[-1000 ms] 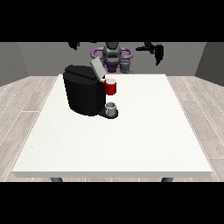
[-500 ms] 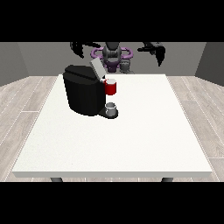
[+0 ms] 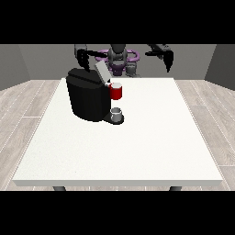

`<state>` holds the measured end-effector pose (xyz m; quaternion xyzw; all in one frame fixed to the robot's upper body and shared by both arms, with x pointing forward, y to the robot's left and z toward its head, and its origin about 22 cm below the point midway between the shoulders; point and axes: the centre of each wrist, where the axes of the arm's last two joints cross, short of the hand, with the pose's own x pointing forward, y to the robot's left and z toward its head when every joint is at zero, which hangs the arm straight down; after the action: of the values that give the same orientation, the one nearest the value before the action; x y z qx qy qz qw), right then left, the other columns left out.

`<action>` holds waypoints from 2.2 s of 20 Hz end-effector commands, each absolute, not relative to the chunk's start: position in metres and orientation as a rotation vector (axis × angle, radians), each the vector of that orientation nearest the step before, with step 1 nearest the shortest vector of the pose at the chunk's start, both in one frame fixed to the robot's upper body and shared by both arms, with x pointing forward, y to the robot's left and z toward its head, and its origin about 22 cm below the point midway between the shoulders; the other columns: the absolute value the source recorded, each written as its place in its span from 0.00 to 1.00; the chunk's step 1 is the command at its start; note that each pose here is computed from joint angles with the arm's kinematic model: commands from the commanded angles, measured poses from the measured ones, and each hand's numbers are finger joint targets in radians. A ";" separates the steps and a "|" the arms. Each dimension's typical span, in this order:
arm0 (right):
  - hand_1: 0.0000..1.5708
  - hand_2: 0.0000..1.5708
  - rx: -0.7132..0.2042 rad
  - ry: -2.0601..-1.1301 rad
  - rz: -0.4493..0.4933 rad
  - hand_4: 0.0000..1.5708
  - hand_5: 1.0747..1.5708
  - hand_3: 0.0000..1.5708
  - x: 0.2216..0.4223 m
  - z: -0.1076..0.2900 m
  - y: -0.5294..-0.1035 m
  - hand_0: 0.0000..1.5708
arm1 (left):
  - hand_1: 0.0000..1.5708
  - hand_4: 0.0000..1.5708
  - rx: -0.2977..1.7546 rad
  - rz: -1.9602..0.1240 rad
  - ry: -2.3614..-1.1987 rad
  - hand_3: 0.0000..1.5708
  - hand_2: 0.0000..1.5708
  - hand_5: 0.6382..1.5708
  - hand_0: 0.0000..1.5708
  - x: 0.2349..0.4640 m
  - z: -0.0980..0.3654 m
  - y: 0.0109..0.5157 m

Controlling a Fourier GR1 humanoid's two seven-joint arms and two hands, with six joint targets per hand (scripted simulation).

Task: Insert the coffee pod into the coffee machine and close the lid

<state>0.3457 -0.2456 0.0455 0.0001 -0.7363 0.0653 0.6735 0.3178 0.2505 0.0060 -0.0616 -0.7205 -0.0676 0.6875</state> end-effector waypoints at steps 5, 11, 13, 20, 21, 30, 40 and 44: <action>0.00 0.00 0.012 -1.656 0.225 0.00 1.00 0.00 0.371 0.071 -0.230 0.00 | 0.00 0.00 -0.103 -0.138 -1.630 0.00 0.00 1.00 0.00 0.312 0.020 0.261; 0.00 0.00 -0.012 -1.701 0.237 0.00 1.00 0.00 0.381 0.066 -0.219 0.00 | 0.00 0.00 -0.106 -0.130 -1.692 0.00 0.00 1.00 0.00 0.305 0.024 0.264; 0.00 0.00 -0.027 -1.677 0.214 0.00 1.00 0.00 0.383 0.060 -0.223 0.00 | 0.00 0.00 -0.109 -0.145 -1.663 0.00 0.00 1.00 0.00 0.301 0.033 0.253; 0.00 0.00 0.009 -1.717 0.296 0.00 1.00 0.00 0.389 0.065 -0.210 0.00 | 0.00 0.00 -0.069 -0.152 -1.693 0.00 0.00 1.00 0.00 0.305 0.035 0.270; 0.00 0.00 0.038 -1.723 0.312 0.00 1.00 0.00 0.386 0.068 -0.191 0.00 | 0.00 0.00 -0.026 -0.125 -1.683 0.00 0.00 1.00 0.00 0.309 0.023 0.259; 0.00 0.00 0.036 -1.715 0.365 0.07 1.00 0.00 0.402 0.091 -0.189 0.00 | 0.00 0.00 -0.070 -0.117 -1.703 0.00 0.00 1.00 0.00 0.306 0.029 0.288; 0.00 0.00 -0.037 -1.805 0.484 0.08 1.00 0.00 0.413 0.115 -0.174 0.00 | 0.00 0.09 -0.049 -0.123 -1.710 0.00 0.00 1.00 0.00 0.306 0.020 0.279; 0.00 0.00 -0.021 -1.748 0.460 0.07 1.00 0.00 0.404 0.095 -0.145 0.00 | 0.00 0.00 -0.069 -0.132 -1.649 0.00 0.00 1.00 0.00 0.294 0.008 0.270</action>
<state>0.4091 -0.1568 0.1102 -0.0096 -0.7705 0.1982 0.6058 0.3060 0.2797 0.0195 -0.0231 -0.7453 -0.0547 0.6641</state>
